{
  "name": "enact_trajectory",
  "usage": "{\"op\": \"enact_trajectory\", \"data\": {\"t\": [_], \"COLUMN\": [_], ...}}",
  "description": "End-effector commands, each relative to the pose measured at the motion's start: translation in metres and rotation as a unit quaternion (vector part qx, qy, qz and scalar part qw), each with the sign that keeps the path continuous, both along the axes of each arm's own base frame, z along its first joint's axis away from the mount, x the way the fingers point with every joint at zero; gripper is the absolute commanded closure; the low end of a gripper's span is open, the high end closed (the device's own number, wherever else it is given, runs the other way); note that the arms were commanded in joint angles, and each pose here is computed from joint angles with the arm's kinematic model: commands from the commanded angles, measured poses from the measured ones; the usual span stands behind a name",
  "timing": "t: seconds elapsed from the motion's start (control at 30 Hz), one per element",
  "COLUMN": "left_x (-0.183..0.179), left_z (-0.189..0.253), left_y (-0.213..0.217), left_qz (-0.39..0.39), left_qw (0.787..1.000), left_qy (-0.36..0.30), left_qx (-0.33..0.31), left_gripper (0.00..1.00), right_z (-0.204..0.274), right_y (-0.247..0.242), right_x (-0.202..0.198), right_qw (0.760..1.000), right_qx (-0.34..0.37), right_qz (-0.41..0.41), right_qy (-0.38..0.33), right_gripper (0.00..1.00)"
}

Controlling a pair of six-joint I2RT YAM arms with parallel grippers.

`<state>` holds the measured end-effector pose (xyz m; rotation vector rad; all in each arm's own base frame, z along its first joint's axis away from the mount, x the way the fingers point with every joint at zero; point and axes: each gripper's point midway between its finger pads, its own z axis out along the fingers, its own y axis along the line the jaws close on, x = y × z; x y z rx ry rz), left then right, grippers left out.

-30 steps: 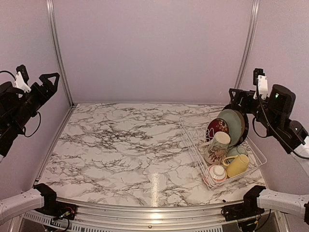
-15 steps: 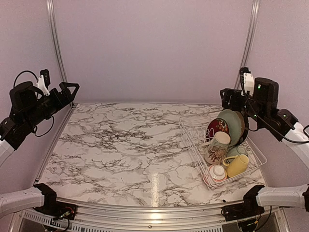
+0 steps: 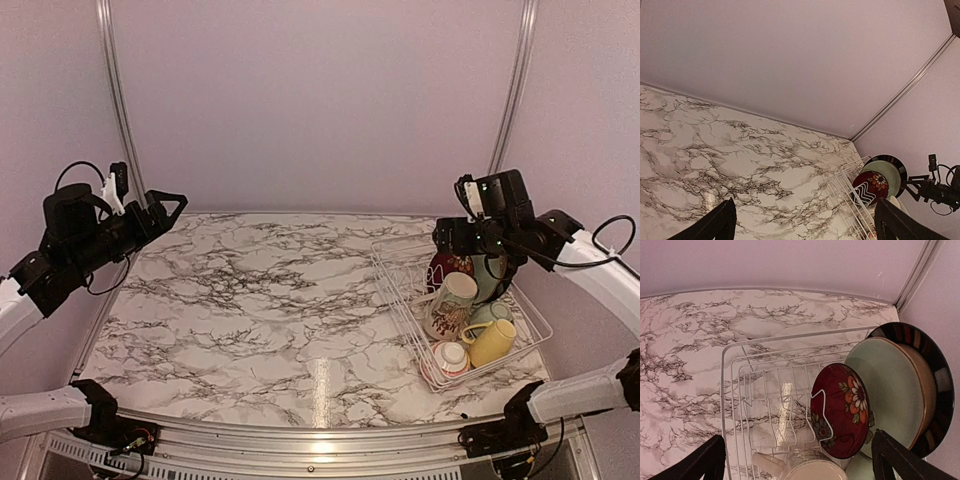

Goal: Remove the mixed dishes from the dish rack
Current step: Grab the cup from the dish rack.

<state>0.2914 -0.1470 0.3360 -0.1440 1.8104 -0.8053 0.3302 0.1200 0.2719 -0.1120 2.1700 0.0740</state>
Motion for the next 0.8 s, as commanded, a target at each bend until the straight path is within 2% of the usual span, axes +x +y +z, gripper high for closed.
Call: {"op": "enact_trajectory", "data": {"t": [0.0,0.1,0.33,0.5,0.77], "left_x": [0.001,0.001,0.003,0.005,0.005], "left_z": [-0.004,-0.009,-0.019,-0.026,-0.029], "left_y": [-0.013,-0.021,-0.036,-0.035,-0.039], "left_qz": [-0.018,-0.025,-0.039,-0.027,-0.03], "left_qw": [1.0,1.0,0.999,0.999,0.999], "left_qy": [0.001,0.005,0.018,0.021,0.026], "left_qx": [-0.01,-0.008,0.005,0.017,0.021], "left_gripper": [0.01,0.01,0.01,0.01,0.01], "right_z": [-0.06,-0.088,-0.102,-0.118,-0.128], "right_y": [-0.01,-0.024,-0.014,-0.021,-0.025], "right_x": [-0.027,-0.036,-0.039,-0.04,-0.038], "right_qw": [0.991,0.982,0.977,0.974,0.974], "right_qx": [-0.01,-0.009,0.048,0.024,0.018], "right_qz": [-0.04,-0.065,-0.042,-0.051,-0.067], "right_qy": [0.126,0.179,0.205,0.219,0.214], "right_gripper": [0.02,0.01,0.02,0.01,0.18]}}
